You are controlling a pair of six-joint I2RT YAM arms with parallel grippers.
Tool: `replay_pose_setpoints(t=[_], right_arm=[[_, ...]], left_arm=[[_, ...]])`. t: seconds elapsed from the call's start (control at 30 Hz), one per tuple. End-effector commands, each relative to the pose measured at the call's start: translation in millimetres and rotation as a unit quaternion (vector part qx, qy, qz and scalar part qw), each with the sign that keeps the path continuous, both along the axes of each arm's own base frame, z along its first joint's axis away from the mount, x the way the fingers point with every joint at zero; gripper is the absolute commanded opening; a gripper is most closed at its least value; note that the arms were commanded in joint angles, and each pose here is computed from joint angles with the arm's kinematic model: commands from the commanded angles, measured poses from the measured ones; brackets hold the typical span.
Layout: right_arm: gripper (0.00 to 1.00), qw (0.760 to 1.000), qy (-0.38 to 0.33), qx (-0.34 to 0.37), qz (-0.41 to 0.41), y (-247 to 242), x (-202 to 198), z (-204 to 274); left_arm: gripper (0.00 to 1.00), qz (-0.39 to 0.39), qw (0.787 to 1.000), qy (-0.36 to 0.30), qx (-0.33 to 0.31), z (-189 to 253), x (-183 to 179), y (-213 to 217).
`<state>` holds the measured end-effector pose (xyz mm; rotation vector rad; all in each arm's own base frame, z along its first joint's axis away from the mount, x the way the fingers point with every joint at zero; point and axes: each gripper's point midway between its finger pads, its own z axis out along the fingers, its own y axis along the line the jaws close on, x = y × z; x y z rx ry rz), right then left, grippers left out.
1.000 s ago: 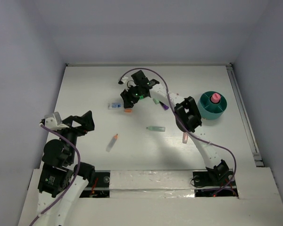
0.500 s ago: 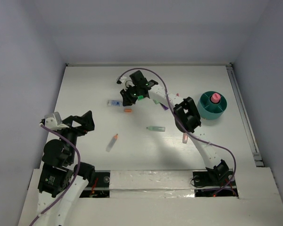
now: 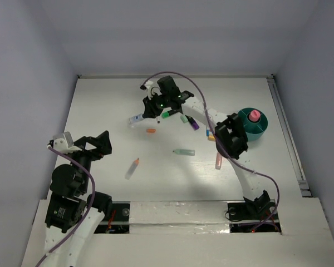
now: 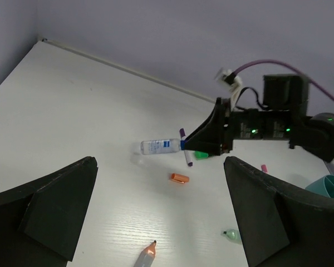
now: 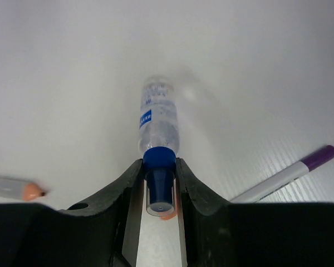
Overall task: Sort the stationery into containers
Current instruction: Pick up the stationery from the center of the board.
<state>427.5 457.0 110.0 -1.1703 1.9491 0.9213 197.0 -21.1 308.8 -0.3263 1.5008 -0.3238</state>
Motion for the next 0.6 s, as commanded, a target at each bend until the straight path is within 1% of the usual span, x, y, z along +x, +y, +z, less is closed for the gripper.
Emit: replay_pose_setpoints(t=[0.0, 0.03, 0.07, 0.1, 0.13, 0.17, 0.23, 0.27, 0.3, 0.33, 0.37, 0.4, 0.47, 0.53, 0.57], right_arm=[[0.07, 0.990, -0.078, 0.116, 0.019, 8.5, -19.0, 134.0], [0.07, 0.987, -0.087, 0.131, 0.018, 0.7, -30.1, 163.1], [0.07, 0.990, -0.070, 0.122, 0.016, -6.5, -39.8, 153.5], [0.07, 0.991, -0.062, 0.120, 0.014, -12.9, -47.9, 155.7], [0.07, 0.989, -0.069, 0.133, 0.011, -24.4, -62.6, 183.2], [0.06, 0.992, -0.044, 0.120, 0.006, -34.3, -75.1, 165.3], [0.06, 0.992, -0.022, 0.126, -0.006, -49.6, -96.3, 170.2], [0.06, 0.989, -0.036, 0.143, -0.010, -63.2, -111.9, 196.0], [0.05, 0.991, -0.011, 0.129, -0.019, -73.4, -123.6, 175.9], [0.04, 0.991, -0.001, 0.130, -0.030, -80.7, -131.7, 176.3], [0.04, 0.989, -0.013, 0.145, -0.032, -92.7, -145.5, 195.8], [0.04, 0.990, -0.002, 0.137, -0.041, -100.7, -153.2, 185.3], [0.03, 0.989, 0.001, 0.136, -0.061, -114.0, -162.7, 190.1], [0.03, 0.987, -0.009, 0.145, -0.068, -127.0, -175.1, 207.5], [0.03, 0.988, -0.005, 0.136, -0.079, -133.1, -178.0, 207.1]], left_arm=[[0.97, -0.010, 1.000, -0.016, -0.002, 10.9, 6.8, -5.6], [0.97, -0.017, 1.000, -0.014, -0.004, 10.4, 9.3, -9.1], [0.96, -0.037, 0.999, -0.020, -0.008, 14.2, 10.5, -16.7], [0.96, -0.050, 0.998, -0.022, -0.020, 17.7, 11.2, -22.3], [0.95, -0.065, 0.997, -0.016, -0.024, 17.1, 15.4, -29.8], [0.95, -0.102, 0.994, -0.023, -0.030, 23.1, 15.6, -43.6], [0.95, -0.131, 0.990, -0.016, -0.048, 24.3, 21.2, -57.4], [0.95, -0.151, 0.987, -0.014, -0.054, 25.1, 21.9, -65.5], [0.95, -0.178, 0.982, -0.022, -0.060, 30.7, 21.1, -75.6], [0.95, -0.194, 0.978, -0.012, -0.073, 27.2, 25.5, -83.7], [0.95, -0.223, 0.971, -0.022, -0.079, 32.7, 24.9, -94.2], [0.95, -0.236, 0.968, -0.015, -0.085, 26.9, 26.8, -100.0], [0.95, -0.264, 0.959, -0.020, -0.102, 30.0, 31.1, -112.2], [0.95, -0.301, 0.947, -0.015, -0.112, 25.5, 29.5, -125.9], [0.95, -0.329, 0.936, -0.023, -0.126, 31.8, 27.1, -135.0]])
